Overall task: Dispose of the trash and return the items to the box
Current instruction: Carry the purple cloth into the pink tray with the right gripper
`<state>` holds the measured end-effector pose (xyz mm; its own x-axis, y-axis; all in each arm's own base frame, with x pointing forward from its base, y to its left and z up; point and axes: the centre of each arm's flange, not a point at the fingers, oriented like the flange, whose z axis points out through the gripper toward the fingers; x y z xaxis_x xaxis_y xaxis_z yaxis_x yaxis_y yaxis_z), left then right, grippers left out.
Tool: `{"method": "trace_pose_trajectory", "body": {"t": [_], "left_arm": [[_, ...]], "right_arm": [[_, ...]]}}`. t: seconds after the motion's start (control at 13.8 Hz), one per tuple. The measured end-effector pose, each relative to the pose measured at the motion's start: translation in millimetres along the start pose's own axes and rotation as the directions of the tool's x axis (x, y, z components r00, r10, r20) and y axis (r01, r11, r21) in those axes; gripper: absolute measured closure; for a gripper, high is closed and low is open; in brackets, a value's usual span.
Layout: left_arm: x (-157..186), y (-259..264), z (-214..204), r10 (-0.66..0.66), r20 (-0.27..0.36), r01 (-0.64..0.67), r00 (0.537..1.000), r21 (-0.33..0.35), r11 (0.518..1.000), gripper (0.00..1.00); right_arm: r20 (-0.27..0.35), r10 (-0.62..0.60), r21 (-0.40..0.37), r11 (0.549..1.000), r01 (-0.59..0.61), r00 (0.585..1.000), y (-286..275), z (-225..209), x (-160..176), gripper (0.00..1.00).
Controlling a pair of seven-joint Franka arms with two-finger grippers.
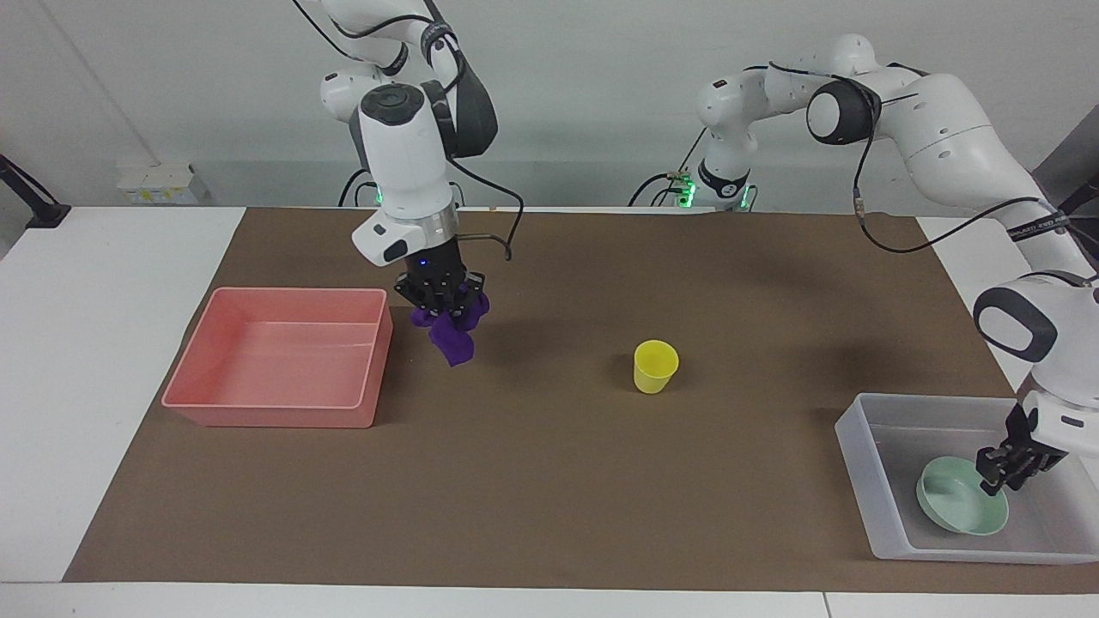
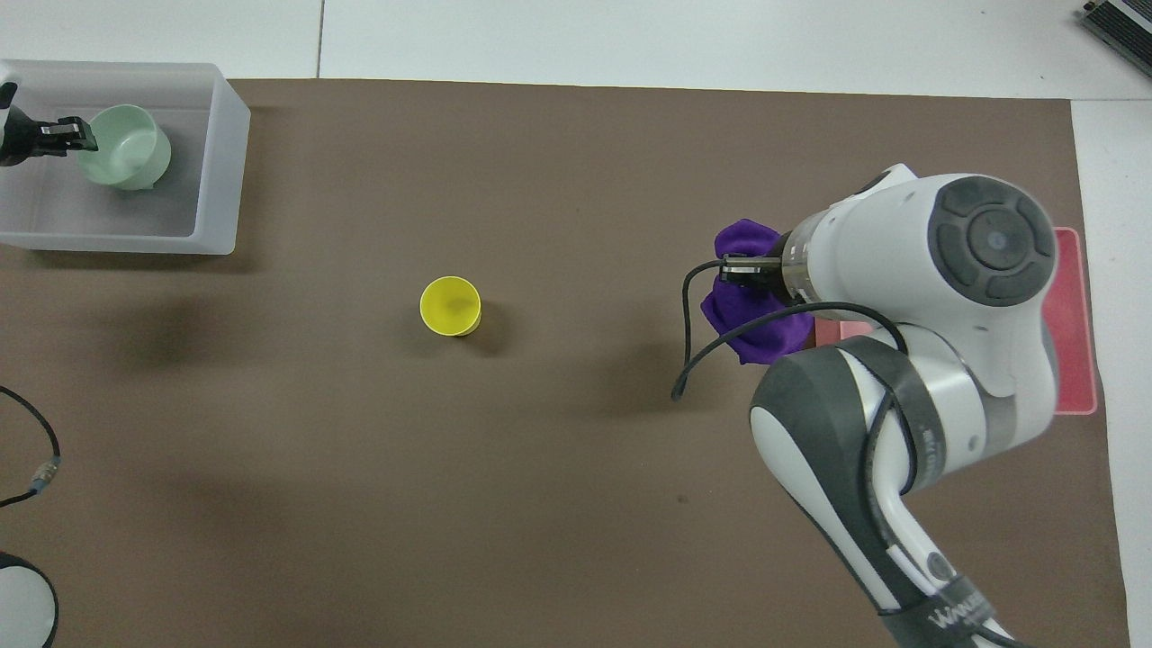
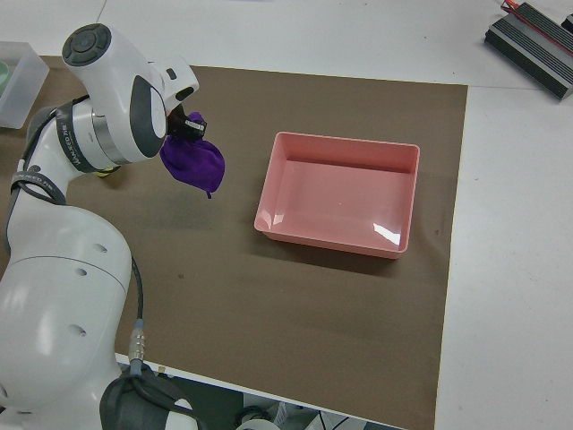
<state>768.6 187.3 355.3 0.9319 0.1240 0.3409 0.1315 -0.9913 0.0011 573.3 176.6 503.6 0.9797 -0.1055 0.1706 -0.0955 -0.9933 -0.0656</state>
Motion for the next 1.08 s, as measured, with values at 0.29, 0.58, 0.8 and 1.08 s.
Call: {"method": "trace_pose_trajectory", "body": {"t": [0.29, 0.58, 0.8, 1.08], "left_arm": [[10.5, 20.9, -37.7, 0.029, -0.020, -0.030, 0.999, -0.012, 0.999, 0.33], [-0.4, 76.8, -103.1, 0.116, -0.021, -0.116, 0.993, -0.028, 0.993, 0.00], [-34.7, 157.3, -155.5, 0.208, -0.005, -0.208, 0.978, -0.053, 0.977, 0.00], [-91.2, 255.9, -182.1, 0.206, 0.037, -0.202, 0.978, -0.090, 0.975, 0.00]], "right_arm": [[0.001, 0.035, -0.017, 0.999, -0.035, 0.999, 50.6, -37.6, 5.1, 0.89], [0.012, -0.021, -0.040, 0.999, 0.021, 1.000, 121.5, -44.3, 19.1, 0.89], [0.024, -0.082, -0.055, 0.995, 0.083, 0.996, 175.0, -41.2, 25.4, 0.89], [0.005, -0.156, -0.078, 0.985, 0.156, 0.988, 254.4, -26.7, 31.5, 0.89]]}}
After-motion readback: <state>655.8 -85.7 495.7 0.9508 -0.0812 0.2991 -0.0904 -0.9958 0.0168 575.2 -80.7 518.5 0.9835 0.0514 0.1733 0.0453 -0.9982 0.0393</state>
